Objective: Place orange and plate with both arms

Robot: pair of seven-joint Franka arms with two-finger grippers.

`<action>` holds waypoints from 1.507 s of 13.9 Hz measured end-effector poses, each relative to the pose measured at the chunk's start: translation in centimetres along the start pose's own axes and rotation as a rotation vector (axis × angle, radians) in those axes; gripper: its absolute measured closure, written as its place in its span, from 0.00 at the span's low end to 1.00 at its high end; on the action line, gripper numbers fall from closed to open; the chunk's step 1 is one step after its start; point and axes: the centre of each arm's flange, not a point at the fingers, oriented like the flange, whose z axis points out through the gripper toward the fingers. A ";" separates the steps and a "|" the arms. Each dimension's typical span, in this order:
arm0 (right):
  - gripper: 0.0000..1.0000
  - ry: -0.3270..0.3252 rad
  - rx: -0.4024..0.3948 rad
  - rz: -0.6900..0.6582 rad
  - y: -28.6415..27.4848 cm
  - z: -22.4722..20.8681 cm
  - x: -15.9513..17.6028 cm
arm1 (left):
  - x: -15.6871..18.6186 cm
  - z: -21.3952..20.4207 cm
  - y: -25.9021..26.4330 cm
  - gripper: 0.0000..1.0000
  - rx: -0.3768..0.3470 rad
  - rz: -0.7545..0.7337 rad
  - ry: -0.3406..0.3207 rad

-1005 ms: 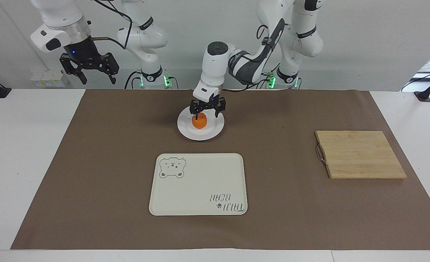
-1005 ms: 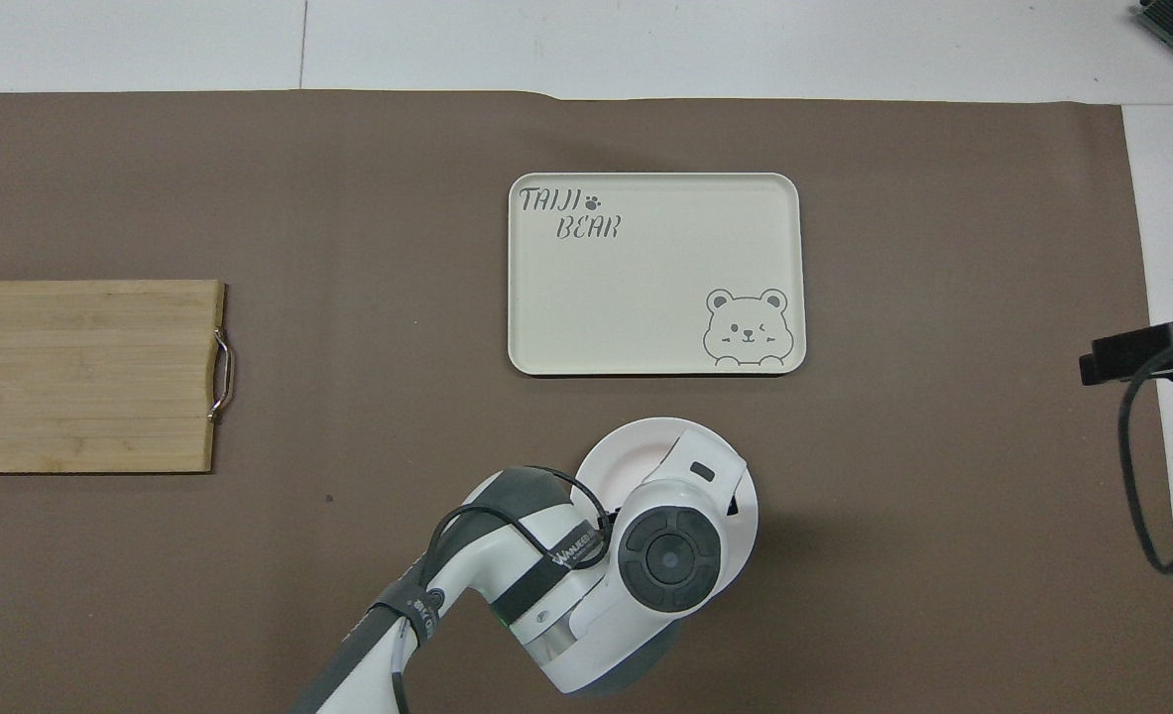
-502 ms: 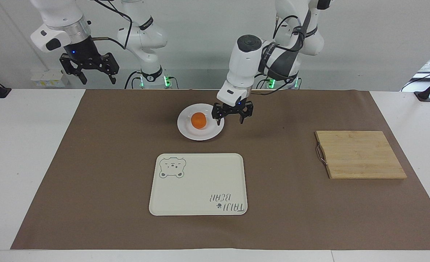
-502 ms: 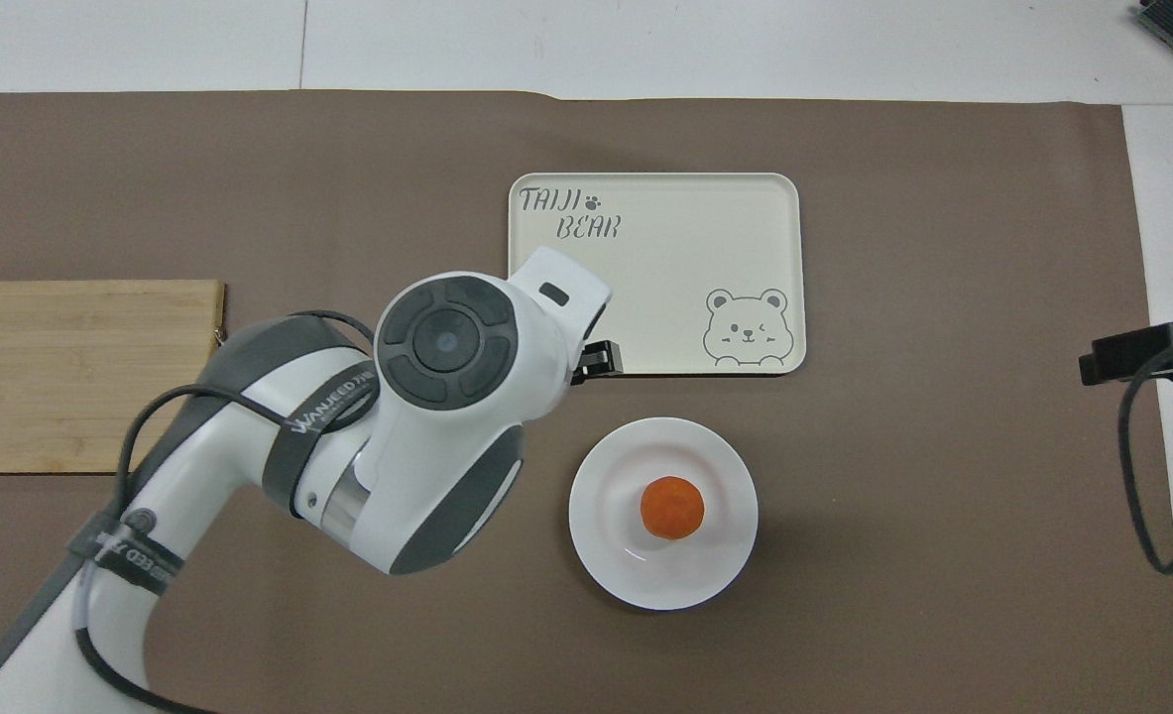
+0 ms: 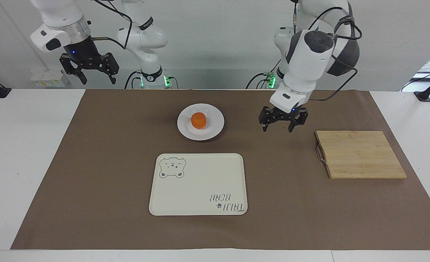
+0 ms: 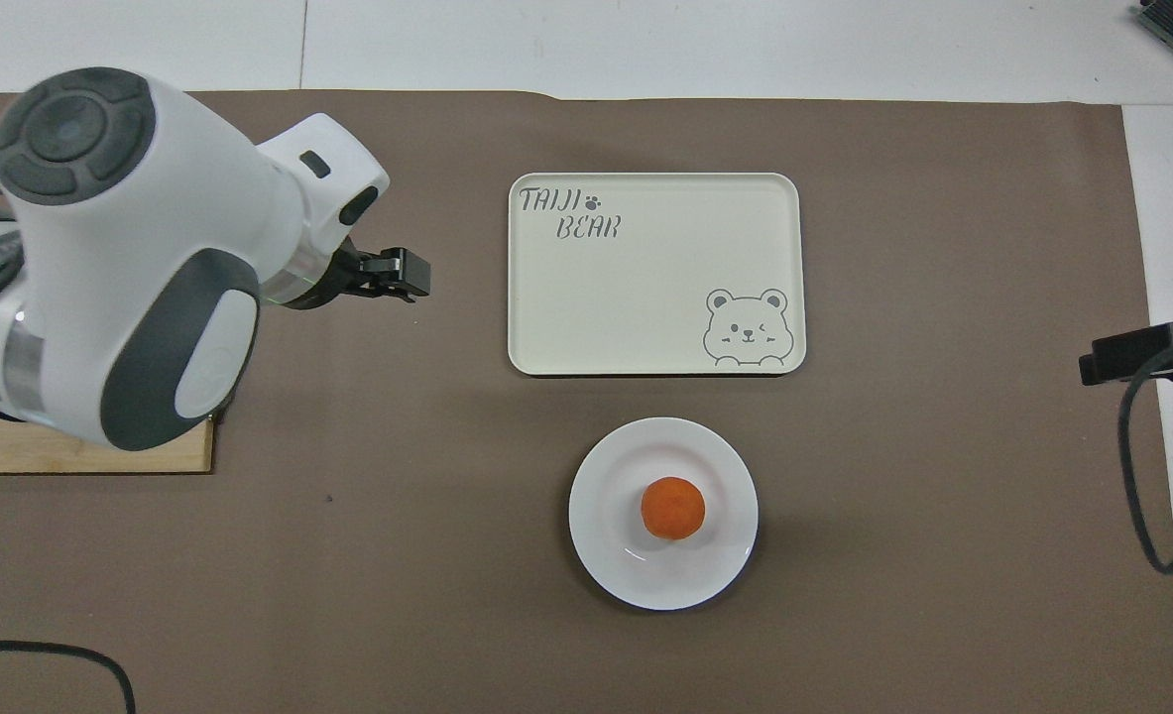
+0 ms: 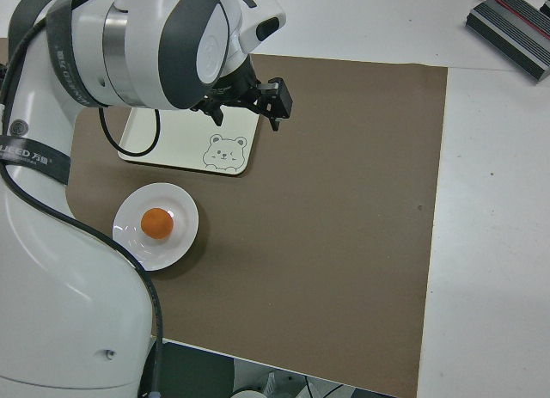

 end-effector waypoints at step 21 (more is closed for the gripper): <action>0.00 0.000 0.000 0.000 0.0 0.0 0.0 | -7.3 -10.0 -17.7 0.00 0.026 -0.028 -0.045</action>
